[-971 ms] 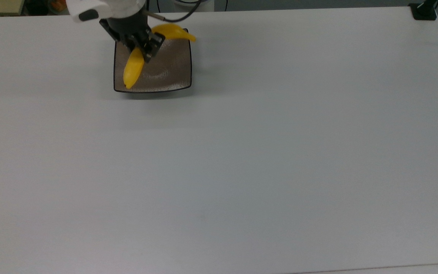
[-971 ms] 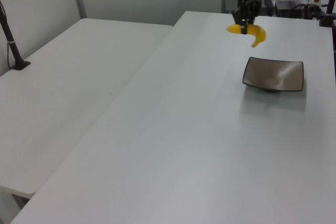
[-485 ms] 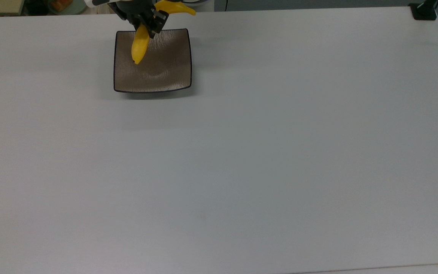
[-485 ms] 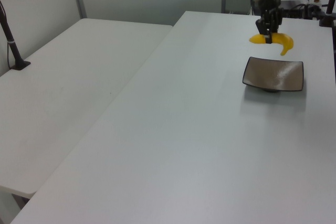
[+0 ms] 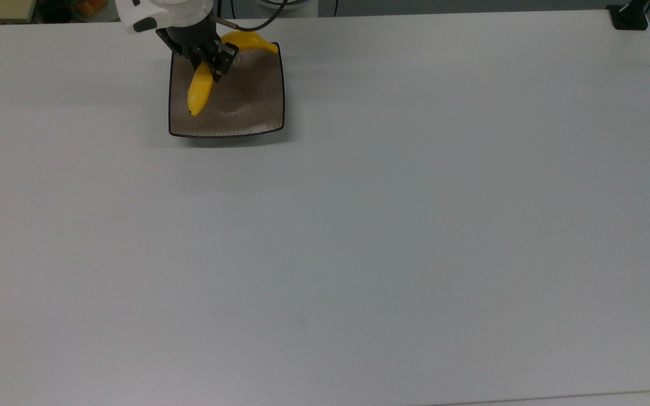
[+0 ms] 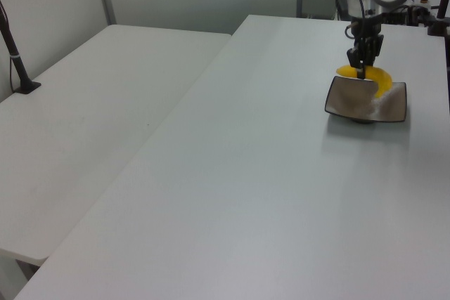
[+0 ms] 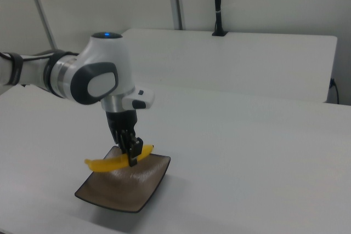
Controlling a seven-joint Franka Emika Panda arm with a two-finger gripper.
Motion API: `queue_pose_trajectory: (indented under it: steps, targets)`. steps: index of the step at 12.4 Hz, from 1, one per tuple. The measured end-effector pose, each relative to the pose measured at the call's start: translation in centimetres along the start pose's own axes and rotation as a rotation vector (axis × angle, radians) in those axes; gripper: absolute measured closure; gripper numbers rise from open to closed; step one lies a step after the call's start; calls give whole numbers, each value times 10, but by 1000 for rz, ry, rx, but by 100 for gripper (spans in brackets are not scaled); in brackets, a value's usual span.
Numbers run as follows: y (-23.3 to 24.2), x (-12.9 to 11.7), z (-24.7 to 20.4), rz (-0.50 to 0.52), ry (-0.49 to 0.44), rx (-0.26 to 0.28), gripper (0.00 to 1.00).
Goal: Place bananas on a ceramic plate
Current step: 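Lower the banana into the brown plate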
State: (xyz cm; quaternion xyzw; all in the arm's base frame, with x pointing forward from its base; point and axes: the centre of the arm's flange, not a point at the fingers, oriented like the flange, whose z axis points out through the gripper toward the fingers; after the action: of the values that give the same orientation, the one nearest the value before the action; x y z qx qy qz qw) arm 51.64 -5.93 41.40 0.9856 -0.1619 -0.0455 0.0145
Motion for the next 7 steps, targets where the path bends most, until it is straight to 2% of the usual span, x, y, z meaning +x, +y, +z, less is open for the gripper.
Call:
queue_pose_trajectory:
  steps: [7]
  targets:
    - [17, -4, 31, -32, 17, 8, 65]
